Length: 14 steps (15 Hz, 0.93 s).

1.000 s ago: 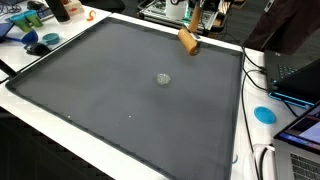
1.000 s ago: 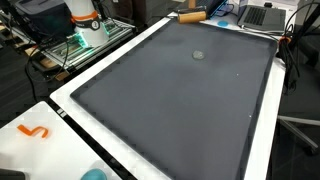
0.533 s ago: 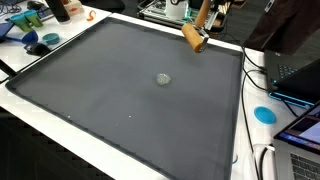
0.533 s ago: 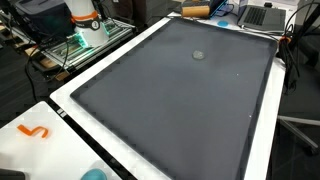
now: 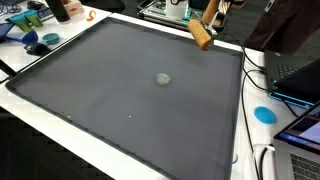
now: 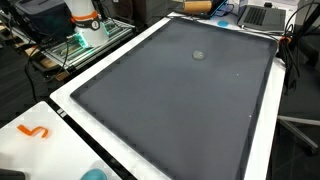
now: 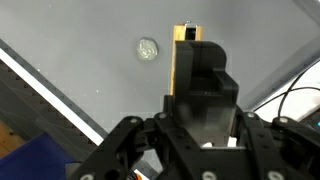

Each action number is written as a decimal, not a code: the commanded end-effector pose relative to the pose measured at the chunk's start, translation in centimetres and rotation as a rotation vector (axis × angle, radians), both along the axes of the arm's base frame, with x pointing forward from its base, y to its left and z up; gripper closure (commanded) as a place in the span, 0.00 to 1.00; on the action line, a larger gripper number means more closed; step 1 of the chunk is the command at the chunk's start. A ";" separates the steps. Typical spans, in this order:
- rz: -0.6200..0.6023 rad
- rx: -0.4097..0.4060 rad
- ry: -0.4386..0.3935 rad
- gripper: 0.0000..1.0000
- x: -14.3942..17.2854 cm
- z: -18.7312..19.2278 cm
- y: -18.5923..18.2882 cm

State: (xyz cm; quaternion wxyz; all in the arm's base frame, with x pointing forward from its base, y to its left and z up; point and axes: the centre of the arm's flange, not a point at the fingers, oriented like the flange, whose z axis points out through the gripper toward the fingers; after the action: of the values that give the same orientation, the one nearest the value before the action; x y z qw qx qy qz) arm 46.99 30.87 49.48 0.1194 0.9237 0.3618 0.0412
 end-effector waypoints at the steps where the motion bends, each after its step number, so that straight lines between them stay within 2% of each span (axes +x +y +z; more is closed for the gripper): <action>1: 0.000 0.001 0.001 0.51 0.0 0.0 0.1; 10: 0.000 -0.001 0.007 0.51 0.2 -0.3 0.0; 11: 0.000 -0.001 0.007 0.76 0.2 -0.3 0.0; 14: 0.002 -0.001 0.007 0.76 1.0 -2.9 -0.5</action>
State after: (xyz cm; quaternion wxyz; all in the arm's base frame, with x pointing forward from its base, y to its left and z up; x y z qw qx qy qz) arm 47.34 30.86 48.60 0.1177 0.9241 0.3619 0.0351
